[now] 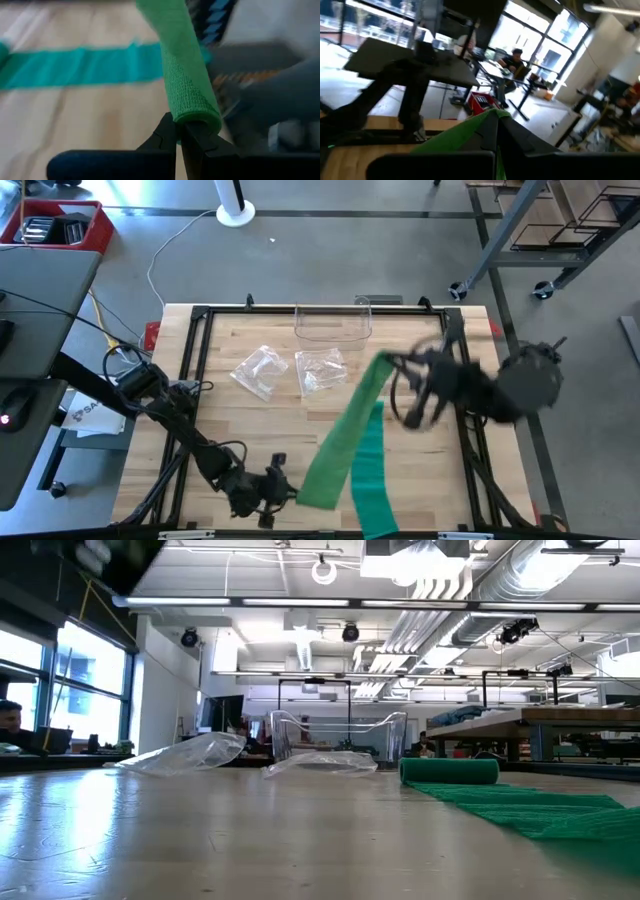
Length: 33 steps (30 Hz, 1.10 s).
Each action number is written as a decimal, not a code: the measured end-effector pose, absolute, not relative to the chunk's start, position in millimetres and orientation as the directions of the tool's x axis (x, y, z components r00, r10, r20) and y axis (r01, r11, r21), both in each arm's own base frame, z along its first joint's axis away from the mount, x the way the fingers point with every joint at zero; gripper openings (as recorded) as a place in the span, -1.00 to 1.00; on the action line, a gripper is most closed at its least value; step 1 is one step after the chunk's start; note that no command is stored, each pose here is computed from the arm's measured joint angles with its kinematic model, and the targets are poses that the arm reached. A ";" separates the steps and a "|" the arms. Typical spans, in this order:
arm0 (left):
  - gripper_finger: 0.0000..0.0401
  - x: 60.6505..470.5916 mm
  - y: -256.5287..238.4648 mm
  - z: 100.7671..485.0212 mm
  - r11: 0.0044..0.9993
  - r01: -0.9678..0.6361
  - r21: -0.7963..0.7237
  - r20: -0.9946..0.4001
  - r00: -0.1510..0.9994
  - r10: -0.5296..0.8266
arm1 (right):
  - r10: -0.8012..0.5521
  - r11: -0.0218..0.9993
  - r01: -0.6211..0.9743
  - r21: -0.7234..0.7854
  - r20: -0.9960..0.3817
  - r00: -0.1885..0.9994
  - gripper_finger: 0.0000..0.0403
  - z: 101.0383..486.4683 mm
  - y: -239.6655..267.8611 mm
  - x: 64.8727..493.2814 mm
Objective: Roll bandage
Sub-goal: Roll the green bandage
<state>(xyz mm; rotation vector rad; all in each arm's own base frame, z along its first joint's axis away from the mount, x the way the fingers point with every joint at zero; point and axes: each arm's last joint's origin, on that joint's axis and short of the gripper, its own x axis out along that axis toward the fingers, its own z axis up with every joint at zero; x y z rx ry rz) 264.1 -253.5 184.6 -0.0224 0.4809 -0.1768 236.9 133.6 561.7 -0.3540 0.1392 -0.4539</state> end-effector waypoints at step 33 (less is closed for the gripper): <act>-1.00 294.8 -208.8 185.5 0.972 -0.132 -0.192 -0.563 0.826 0.001 | 0.792 0.586 -0.760 -0.282 -0.002 0.611 -1.00 562.6 217.1 211.1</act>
